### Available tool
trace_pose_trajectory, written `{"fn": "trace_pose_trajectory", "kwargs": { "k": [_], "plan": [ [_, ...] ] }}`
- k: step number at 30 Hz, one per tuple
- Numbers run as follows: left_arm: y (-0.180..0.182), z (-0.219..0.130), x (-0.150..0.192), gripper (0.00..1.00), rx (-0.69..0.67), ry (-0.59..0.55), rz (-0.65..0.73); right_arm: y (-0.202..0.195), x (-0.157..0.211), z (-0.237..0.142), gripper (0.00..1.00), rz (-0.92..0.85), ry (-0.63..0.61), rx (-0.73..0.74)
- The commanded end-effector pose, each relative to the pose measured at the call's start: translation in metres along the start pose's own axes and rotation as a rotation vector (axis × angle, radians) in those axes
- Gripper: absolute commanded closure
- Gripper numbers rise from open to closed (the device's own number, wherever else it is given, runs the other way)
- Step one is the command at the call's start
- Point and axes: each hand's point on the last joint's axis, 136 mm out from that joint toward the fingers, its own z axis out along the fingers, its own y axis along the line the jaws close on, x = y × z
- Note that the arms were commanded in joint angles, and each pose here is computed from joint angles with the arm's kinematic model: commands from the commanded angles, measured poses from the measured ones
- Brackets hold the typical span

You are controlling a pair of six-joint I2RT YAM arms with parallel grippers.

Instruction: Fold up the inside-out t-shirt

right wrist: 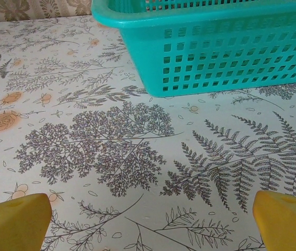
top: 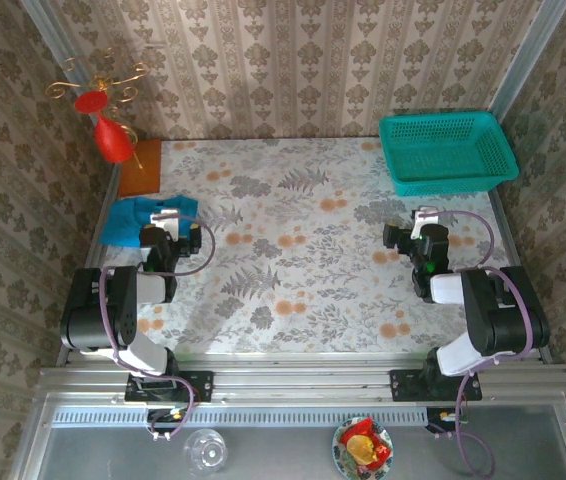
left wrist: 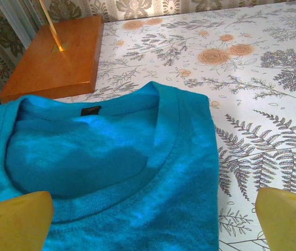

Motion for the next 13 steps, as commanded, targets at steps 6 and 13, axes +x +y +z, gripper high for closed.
{"fn": "trace_pose_trajectory", "kwargs": {
  "k": [6, 13],
  "plan": [
    [-0.0002, -0.0004, -0.0083, 0.00, -0.003, -0.033, 0.018, 0.0049, -0.0165, 0.0025, 0.00, -0.027, -0.049, -0.007],
    [-0.0002, -0.0007, -0.0072, 0.00, -0.002, -0.032, 0.019, 0.0096, -0.0159, 0.0025, 0.00, -0.039, -0.045, -0.032]
  ]
}}
